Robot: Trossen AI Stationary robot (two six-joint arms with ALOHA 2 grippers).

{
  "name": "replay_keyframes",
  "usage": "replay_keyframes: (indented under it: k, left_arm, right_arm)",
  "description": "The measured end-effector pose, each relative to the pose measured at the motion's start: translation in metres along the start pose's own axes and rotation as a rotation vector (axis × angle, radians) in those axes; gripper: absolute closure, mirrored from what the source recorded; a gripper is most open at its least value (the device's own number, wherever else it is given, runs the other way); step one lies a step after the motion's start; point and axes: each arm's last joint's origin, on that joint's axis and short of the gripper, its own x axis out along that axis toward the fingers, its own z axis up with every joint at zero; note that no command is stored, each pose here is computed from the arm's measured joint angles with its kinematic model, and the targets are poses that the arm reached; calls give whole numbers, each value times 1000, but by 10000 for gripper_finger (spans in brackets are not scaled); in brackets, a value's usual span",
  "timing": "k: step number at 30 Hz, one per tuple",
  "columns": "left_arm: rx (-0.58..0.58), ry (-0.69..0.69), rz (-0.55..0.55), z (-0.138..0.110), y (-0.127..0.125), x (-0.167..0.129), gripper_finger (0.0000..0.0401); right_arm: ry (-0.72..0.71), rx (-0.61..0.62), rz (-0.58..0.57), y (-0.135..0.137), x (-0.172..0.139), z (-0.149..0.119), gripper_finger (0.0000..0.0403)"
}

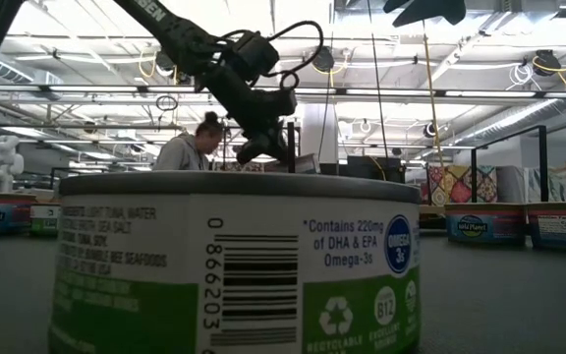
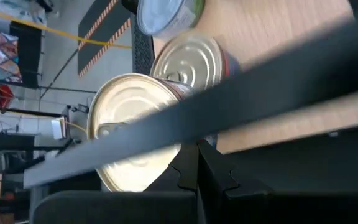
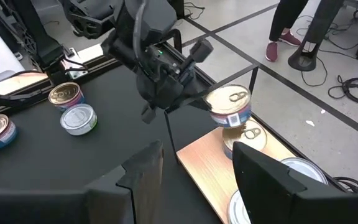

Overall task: Stack canned seafood by type on shelf
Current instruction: Stack the blue pink tuna can on top of the other blue pink tuna can on the shelf

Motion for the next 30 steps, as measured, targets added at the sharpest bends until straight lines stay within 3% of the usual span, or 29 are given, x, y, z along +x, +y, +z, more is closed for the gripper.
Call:
replay_keyframes:
  k: [20, 30]
  left_arm:
    - [19, -65, 20, 5, 10, 8, 401]
    - [39, -64, 18, 5, 9, 8, 401]
  right_arm:
    - [-9, -1, -8, -1, 0, 1, 216]
    - [71, -13, -118, -9, 49, 3, 219]
